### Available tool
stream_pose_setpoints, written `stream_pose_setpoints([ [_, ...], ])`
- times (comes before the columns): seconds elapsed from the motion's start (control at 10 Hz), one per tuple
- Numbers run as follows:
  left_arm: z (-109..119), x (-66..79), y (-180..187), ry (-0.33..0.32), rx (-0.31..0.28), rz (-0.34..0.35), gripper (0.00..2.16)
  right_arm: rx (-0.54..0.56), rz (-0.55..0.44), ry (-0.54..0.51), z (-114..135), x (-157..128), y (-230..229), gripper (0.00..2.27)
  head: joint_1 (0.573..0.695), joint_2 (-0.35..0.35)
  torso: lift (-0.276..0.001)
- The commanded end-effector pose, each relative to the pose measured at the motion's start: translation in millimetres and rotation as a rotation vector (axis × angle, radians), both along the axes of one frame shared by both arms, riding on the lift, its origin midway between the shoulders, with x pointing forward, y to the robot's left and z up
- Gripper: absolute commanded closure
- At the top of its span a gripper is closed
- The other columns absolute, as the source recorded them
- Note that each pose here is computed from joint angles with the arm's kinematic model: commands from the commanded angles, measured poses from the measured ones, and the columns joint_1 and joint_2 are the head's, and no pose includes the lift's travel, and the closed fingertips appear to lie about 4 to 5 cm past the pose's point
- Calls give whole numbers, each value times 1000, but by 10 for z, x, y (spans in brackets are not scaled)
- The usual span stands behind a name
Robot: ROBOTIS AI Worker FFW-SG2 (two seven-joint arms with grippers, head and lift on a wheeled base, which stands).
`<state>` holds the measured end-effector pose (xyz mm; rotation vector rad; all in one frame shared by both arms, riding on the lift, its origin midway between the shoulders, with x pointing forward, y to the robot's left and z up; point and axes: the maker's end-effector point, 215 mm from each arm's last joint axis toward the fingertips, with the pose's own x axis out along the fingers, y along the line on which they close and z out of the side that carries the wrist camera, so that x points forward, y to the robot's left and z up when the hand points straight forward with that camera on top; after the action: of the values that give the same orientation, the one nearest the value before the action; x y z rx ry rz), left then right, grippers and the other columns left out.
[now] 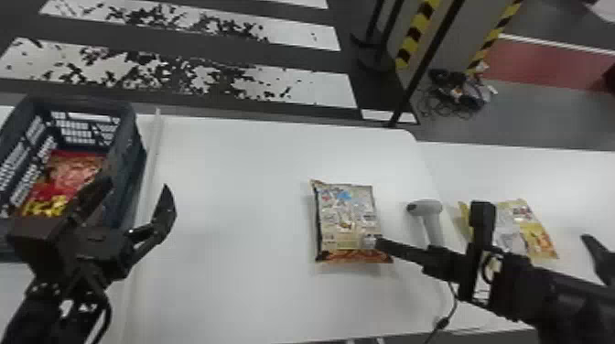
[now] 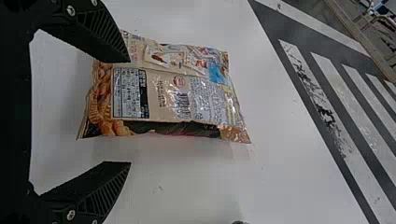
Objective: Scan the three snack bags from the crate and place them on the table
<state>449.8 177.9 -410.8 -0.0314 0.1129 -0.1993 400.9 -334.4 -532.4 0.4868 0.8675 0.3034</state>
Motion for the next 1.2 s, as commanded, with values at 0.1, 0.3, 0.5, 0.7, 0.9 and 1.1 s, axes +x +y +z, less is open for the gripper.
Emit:
stream_pose_setpoints([
  [0.1, -15, -3, 9, 1, 1, 1, 83, 16, 33, 16, -124, 46, 112, 117, 695, -197, -62],
  [0.3, -15, -3, 9, 1, 1, 1, 83, 33, 61, -16, -156, 143, 153, 289, 695, -188, -62],
  [0.5, -15, -3, 9, 1, 1, 1, 83, 34, 85, -29, -185, 176, 144, 1487, 695, -177, -62],
  [0.7, -15, -3, 13, 1, 1, 3, 83, 38, 91, -22, -190, 157, 122, 2253, 695, -181, -62],
  [0.9, -13, -9, 10, 0, 0, 1, 83, 102, 80, -32, -78, 152, 125, 2253, 695, -182, -62],
  [1.1, -17, -17, 27, 1, 0, 4, 83, 234, 24, -70, 315, 175, 22, 2253, 695, -183, -62],
])
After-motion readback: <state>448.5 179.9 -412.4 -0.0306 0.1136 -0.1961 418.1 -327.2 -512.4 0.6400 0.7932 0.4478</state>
